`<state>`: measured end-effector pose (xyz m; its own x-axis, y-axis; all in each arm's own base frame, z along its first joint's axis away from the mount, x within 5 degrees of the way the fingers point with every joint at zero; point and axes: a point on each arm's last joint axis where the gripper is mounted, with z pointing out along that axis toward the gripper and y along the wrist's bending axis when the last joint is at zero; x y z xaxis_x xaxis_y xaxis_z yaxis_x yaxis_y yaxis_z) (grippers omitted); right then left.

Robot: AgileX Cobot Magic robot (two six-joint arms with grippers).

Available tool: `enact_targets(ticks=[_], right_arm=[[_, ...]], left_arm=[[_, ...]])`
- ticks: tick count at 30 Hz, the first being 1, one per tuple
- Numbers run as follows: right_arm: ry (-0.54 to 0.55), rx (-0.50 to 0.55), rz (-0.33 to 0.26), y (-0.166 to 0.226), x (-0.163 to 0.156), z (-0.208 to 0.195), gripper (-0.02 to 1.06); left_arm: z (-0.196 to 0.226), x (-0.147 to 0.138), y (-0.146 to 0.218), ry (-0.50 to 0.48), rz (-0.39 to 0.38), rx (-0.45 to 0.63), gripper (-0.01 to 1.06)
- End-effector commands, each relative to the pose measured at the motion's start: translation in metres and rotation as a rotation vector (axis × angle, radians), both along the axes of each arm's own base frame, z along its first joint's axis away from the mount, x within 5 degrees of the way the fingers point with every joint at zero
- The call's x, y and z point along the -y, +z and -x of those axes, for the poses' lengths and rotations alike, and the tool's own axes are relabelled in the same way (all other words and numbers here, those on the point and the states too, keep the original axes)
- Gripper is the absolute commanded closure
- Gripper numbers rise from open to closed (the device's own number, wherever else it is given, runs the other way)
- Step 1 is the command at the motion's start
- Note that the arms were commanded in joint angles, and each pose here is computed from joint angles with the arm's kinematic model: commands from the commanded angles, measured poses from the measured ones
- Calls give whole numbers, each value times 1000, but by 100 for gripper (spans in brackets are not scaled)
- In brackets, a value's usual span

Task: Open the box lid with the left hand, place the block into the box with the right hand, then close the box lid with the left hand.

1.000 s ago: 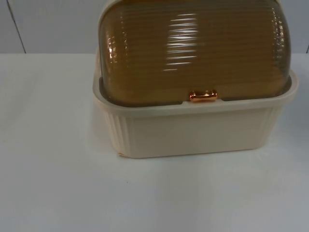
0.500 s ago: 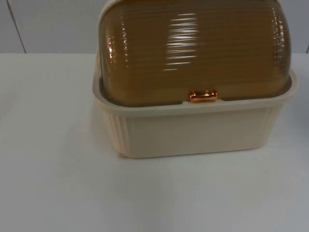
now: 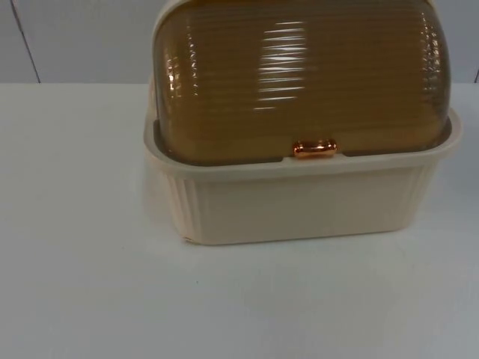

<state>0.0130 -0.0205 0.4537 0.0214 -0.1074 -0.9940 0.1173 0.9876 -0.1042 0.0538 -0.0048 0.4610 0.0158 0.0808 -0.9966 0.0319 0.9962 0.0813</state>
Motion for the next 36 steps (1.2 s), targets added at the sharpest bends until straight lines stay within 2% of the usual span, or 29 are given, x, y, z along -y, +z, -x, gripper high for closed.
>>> enact_targets(ticks=[1,2,3,5,8,11,13,16,20,23,28,30,35,36], right_arm=[[57,35,22,13,0,28,-1],[80,85,41,18,1,43,-1],[80,85,41,18,1,43,-1],[95,201,35,24,1,78,-1],[26,260,31,13,-2,114,-1],[44,308,52,6,-13,134,-1],[63,341,45,-2,-19,150,-1],[88,331,53,-8,-20,157,-1],[128,303,45,-15,-14,162,-1],[127,294,43,-16,-16,161,-1],[168,302,71,-13,-22,171,-1],[205,282,85,-15,-25,171,-1],[213,280,82,-15,-25,170,-1],[221,266,78,-17,-26,168,-1]], left_arm=[[32,1,18,-8,5,39,0],[48,2,24,-4,-2,66,0],[48,2,24,-4,-2,66,0],[85,1,34,34,4,146,0],[126,3,27,123,4,204,0],[147,8,19,150,4,233,0],[164,13,12,171,0,263,0],[178,13,6,148,4,279,0],[193,9,-9,113,9,235,0],[204,11,-14,104,27,262,0],[213,12,-19,110,-5,292,0],[217,13,-19,45,-27,310,0],[217,10,-18,28,-34,325,0],[216,8,-18,-10,-33,327,0]])
